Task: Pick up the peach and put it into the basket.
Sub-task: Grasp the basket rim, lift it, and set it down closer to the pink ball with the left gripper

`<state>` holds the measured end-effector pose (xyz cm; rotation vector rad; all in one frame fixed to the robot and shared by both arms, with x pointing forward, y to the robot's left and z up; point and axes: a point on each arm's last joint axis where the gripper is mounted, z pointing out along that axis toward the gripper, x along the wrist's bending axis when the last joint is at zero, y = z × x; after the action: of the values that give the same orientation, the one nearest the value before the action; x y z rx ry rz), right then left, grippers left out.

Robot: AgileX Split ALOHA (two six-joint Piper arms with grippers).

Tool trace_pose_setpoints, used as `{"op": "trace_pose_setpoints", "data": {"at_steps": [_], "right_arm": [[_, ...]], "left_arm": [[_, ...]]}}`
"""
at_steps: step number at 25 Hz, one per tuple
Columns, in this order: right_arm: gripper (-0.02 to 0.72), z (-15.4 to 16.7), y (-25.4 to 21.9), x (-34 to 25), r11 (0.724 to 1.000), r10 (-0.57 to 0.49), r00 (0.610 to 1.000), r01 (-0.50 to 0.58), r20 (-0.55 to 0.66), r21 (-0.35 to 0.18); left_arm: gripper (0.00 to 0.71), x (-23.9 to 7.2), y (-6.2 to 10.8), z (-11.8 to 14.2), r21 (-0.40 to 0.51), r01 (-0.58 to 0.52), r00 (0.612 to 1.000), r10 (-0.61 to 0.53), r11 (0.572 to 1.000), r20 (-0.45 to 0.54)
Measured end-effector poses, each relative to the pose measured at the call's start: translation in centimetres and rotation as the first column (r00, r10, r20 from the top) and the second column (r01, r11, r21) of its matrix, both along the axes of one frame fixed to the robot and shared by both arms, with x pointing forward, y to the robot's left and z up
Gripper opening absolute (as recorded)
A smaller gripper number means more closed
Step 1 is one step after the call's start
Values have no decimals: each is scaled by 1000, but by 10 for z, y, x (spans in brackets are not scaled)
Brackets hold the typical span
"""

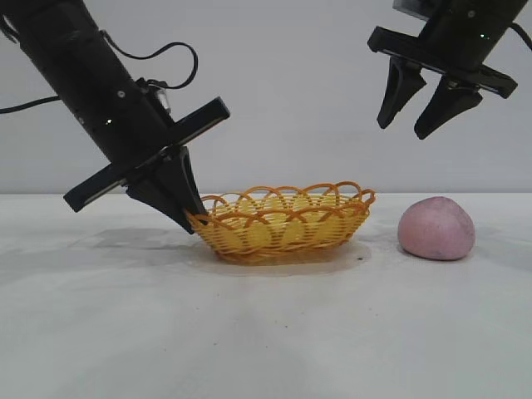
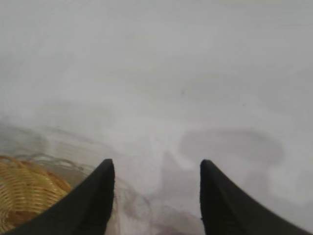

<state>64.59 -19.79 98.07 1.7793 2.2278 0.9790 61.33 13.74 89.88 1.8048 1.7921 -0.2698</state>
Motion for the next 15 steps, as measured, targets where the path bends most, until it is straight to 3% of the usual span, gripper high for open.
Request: {"op": "trace_pose_setpoints", "data": {"at_steps": [7,11,12,15], "right_arm": [[339,0,0,0,1000,3,1000,-3,-5,1],[339,0,0,0,1000,3,1000,-3,-5,1],[339,0,0,0,1000,3,1000,-3,-5,1],[339,0,0,0,1000,3,1000,-3,-5,1]], "left_arm": [[422,-3,1,-1,28,53,999,-53,998,-10],[432,-8,1,16,36,144,989,-145,989,18],[474,-7,1,25,51,172,984,-174,984,49],[458,-4,6,65,166,277,939,-303,947,164]]}}
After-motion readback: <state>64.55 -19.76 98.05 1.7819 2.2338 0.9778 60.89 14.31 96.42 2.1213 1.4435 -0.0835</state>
